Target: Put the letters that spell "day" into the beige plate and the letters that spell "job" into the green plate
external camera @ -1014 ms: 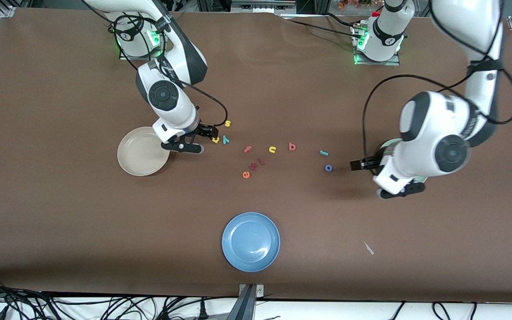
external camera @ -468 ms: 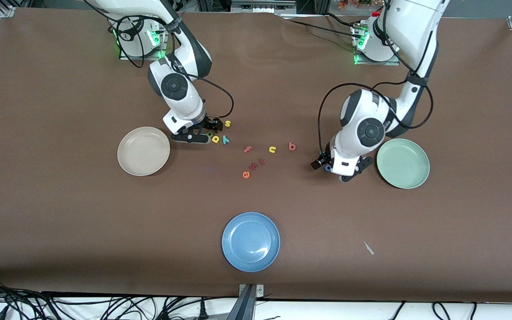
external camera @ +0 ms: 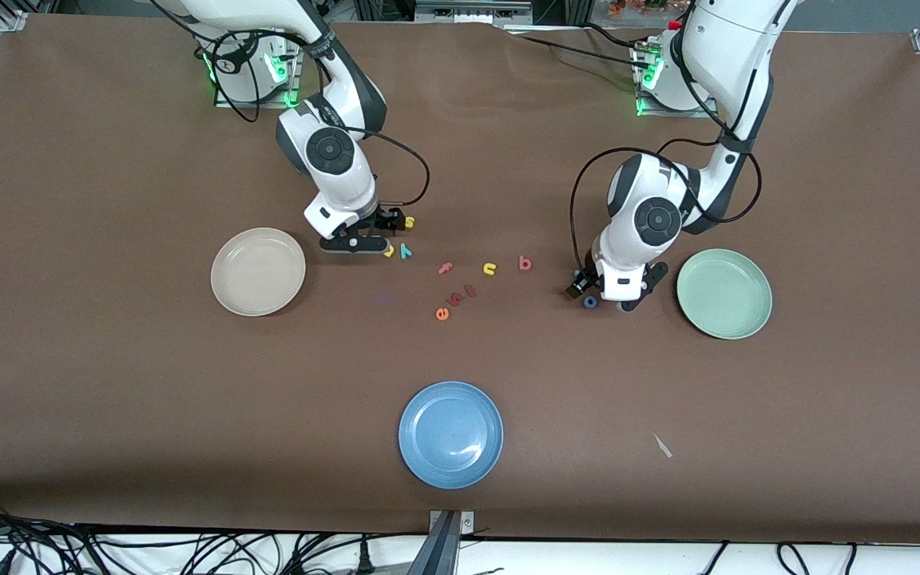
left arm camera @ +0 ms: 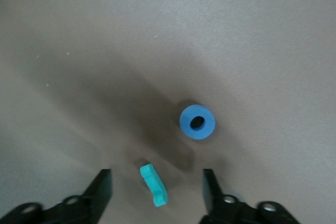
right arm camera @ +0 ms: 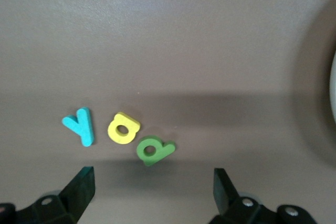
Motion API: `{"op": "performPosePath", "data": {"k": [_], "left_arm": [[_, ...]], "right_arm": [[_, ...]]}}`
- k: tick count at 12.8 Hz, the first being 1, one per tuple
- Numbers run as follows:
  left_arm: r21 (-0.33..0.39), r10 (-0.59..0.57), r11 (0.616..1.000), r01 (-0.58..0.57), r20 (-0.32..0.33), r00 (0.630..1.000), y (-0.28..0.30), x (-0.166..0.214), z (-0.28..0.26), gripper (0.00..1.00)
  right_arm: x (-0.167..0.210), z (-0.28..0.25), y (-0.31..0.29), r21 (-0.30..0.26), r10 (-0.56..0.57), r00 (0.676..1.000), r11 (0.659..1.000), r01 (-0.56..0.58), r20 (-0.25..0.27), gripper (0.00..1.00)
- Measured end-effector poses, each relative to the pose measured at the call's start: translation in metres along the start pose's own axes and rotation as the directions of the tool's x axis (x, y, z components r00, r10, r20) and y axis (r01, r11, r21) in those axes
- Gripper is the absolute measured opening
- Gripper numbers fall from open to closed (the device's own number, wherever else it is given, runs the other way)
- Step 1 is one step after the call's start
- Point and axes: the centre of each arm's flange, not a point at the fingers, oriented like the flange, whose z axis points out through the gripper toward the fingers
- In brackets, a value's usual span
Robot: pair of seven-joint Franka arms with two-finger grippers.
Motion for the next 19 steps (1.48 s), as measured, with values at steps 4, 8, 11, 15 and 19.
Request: {"op": "performPosePath", "data": {"k": [4, 8, 11, 15, 19], "left_arm": [[0.005, 0.0, 1.0, 0.0, 0.005, 1.0, 0.001, -0.01, 0.003, 0.56], [0.012, 0.0, 1.0, 0.0, 0.007, 1.0, -0.001, -0.011, 0.006, 0.3], [0.037, 0.041, 0.998, -0.042, 0.023, 0.999, -0.002, -0.016, 0.007, 0.07], [0.078, 0.188, 0.977, -0.196, 0.103, 0.977, 0.006, 0.003, -0.054, 0.07], [0.114, 0.418, 0.891, -0.438, 0.164, 0.893, -0.051, 0.116, -0.173, 0.07]], "right_arm": [[0.001, 0.008, -0.002, -0.012, -0.126, 0.992, 0.992, 0.126, -0.025, 1.0], [0.0, 0.029, -0.003, 0.012, -0.161, 0.985, 0.987, 0.162, -0.055, 1.0], [-0.008, 0.045, 0.002, 0.012, -0.175, 0.984, 0.984, 0.175, -0.047, 1.0], [-0.009, 0.045, 0.002, 0.012, -0.176, 0.983, 0.984, 0.176, -0.048, 1.0], [-0.01, 0.045, 0.003, 0.012, -0.176, 0.983, 0.984, 0.176, -0.048, 0.98]]}}
